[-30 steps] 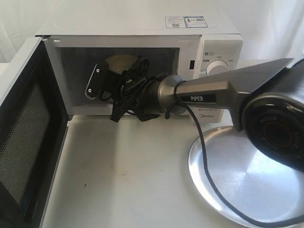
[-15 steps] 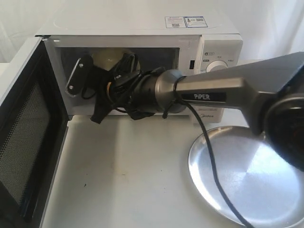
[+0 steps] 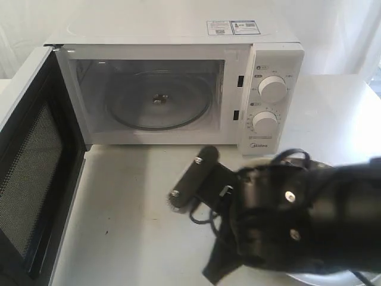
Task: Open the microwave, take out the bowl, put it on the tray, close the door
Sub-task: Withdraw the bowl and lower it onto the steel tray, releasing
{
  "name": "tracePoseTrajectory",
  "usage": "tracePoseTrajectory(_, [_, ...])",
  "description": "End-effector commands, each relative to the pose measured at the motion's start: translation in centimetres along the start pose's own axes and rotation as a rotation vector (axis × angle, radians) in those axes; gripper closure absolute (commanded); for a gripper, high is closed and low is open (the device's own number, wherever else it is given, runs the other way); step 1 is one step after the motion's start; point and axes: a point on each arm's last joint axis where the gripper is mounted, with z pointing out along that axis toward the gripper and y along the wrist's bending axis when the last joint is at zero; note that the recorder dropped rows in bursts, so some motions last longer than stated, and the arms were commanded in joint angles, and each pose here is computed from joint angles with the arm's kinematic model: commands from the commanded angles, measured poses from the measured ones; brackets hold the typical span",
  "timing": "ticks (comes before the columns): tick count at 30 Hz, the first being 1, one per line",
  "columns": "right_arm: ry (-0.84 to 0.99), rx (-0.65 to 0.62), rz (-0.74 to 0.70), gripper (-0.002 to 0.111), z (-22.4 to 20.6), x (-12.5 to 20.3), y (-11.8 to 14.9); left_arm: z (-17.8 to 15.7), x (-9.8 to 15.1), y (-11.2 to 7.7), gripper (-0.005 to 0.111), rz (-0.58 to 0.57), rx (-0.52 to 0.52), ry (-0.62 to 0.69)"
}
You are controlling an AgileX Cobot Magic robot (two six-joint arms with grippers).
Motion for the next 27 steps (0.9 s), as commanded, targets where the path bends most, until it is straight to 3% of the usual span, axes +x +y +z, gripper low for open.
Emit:
tracePoseTrajectory(1, [0.059, 0.110, 0.059, 0.108, 1.5, 4.1, -1.3, 0.0, 0.1, 0.0, 0.107, -0.010, 0.002, 0.000])
tracePoseTrajectory(6, [-0.009, -0.009, 0.052, 0.108, 3.2, 5.1, -1.1, 0.0, 0.1, 0.0, 0.107, -0.010, 0.002, 0.000])
tracePoseTrajectory(11, [-0.058, 0.034, 0.052, 0.107, 3.2, 4.7, -1.5, 0.0, 0.1, 0.0, 0.107, -0.010, 0.002, 0.000])
tracePoseTrajectory(15, [-0.052, 0.091, 0.091, 0.089, 3.2, 4.7, -2.0, 0.0, 0.1, 0.0, 0.107, -0.010, 0.002, 0.000])
tracePoseTrajectory(19, [-0.002, 0.162, 0.112, 0.061, 3.1, 5.2, -2.6, 0.0, 0.1, 0.0, 0.107, -0.010, 0.002, 0.000])
tracePoseTrajectory(24, [-0.041, 0.159, 0.128, 0.057, 3.0, 4.9, -2.7, 0.0, 0.1, 0.0, 0.107, -0.010, 0.002, 0.000])
tracePoseTrajectory(27, [-0.195, -0.002, 0.131, 0.062, 2.2, 3.6, -1.7, 0.0, 0.1, 0.0, 0.107, -0.010, 0.002, 0.000])
